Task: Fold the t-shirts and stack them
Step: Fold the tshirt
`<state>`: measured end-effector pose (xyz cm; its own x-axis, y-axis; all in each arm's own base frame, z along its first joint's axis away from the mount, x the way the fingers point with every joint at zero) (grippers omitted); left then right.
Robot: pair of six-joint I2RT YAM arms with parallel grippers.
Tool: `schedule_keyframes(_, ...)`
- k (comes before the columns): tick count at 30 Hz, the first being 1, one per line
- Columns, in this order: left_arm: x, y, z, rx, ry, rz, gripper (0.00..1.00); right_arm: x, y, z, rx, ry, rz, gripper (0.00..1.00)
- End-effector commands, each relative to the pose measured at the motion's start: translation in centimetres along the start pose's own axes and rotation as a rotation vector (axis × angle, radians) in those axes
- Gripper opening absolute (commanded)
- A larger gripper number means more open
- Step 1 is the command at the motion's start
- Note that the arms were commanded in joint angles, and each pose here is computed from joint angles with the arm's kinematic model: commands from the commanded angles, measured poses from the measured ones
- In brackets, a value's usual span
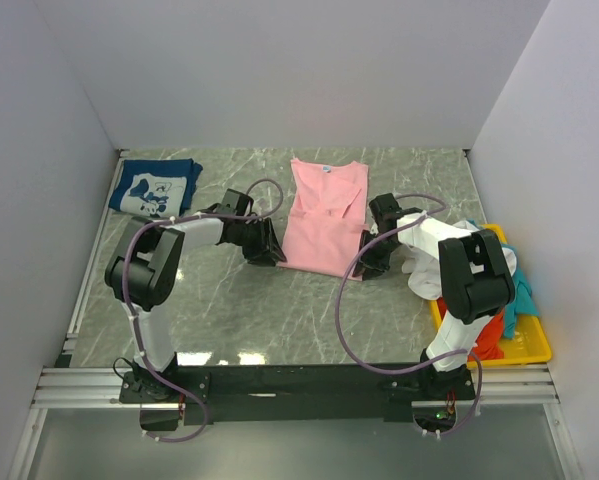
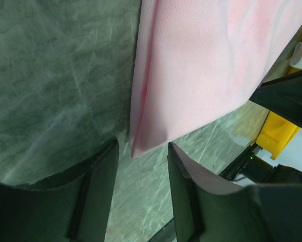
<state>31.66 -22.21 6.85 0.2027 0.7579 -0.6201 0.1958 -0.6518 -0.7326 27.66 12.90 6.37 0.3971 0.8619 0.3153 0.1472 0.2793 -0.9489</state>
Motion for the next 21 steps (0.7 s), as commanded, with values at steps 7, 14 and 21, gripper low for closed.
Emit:
schedule_keyframes(7, 0.3, 1.5, 0.2, 0.023, 0.009, -0.006, 0.48, -0.2, 1.3, 0.5, 0.015, -0.006, 0.013, 0.37)
schedule_keyframes(14, 0.7, 2.3, 0.8, 0.047, 0.003, -0.018, 0.46, -0.1, 1.5, 0.7, 0.024, -0.007, 0.003, 0.34)
schedule_keyframes(21, 1.2, 2.8, 1.4, 0.066, 0.004, -0.032, 0.14, 0.1, 1.4, 0.8, 0.029, -0.01, -0.004, 0.15)
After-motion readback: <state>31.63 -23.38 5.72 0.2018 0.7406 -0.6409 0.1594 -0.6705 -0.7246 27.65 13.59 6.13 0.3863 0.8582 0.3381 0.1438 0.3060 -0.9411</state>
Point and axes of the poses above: each gripper's point midway between its finger pads, its own y axis out along the fingers, its own x axis along the line the jaws close on, z = x × y, the point moved 5 cm from there along -y, back along the fingers, and after that the axes turned 11 degrees about y, right-handed, at the moved point
